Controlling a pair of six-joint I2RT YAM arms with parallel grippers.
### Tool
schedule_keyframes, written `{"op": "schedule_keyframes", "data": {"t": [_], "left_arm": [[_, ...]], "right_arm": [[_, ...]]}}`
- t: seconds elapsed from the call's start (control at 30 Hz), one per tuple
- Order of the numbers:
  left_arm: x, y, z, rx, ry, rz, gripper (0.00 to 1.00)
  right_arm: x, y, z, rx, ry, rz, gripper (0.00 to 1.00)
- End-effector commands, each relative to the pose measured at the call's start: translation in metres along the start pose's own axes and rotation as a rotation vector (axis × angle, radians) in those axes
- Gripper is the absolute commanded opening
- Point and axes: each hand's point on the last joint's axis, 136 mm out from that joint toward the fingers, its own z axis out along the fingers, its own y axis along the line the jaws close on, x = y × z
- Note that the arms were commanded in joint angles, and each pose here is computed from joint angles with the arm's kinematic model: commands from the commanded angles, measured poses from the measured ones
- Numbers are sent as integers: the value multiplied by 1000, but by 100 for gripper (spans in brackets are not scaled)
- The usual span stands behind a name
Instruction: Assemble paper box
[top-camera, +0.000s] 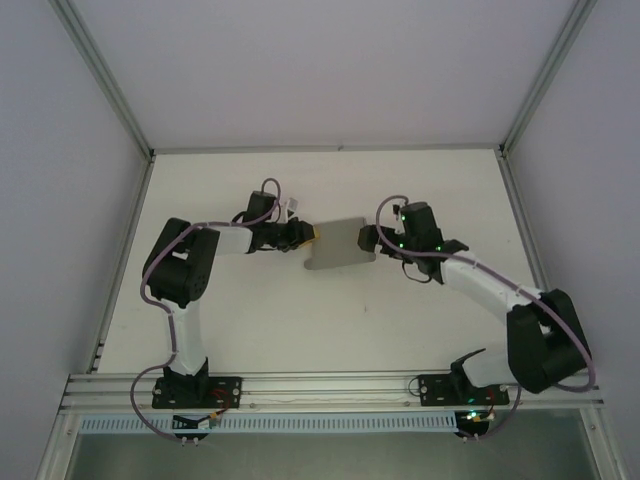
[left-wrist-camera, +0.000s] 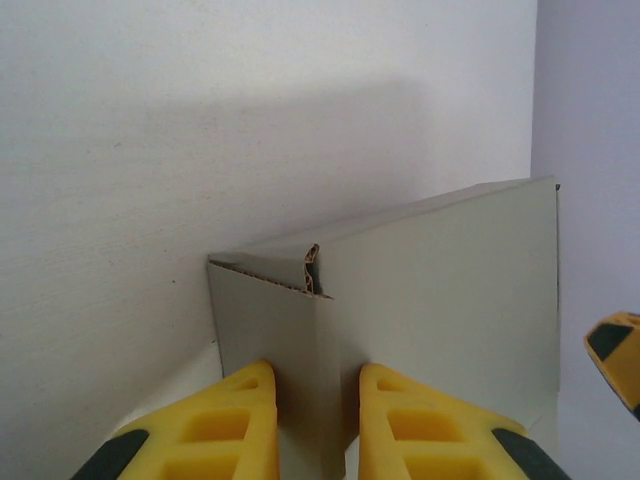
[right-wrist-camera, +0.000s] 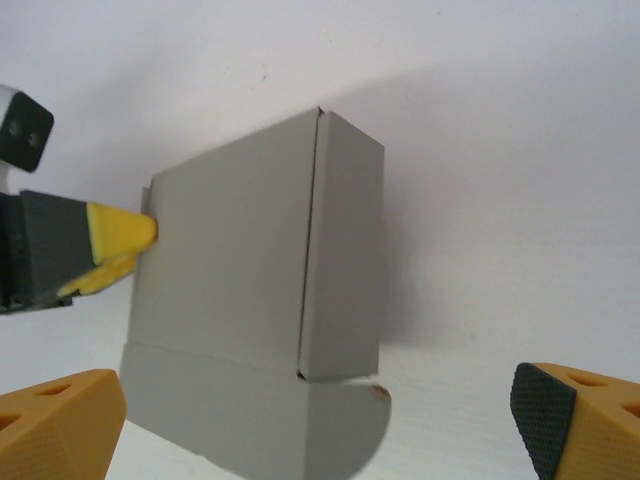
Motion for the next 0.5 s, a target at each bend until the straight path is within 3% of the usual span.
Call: {"op": "schedule_keyframes", "data": {"t": [0.0, 0.3, 0.47], "left_arm": [[22, 37, 8, -54, 55, -90, 14], [23, 41, 5, -40, 55, -82, 13], [22, 36, 5, -18, 56, -72, 13]], "right_arm": [[7, 12, 10, -110, 139, 89, 100], [4, 16, 51, -261, 291, 238, 100], [7, 28, 66, -365, 353, 272, 91]]}}
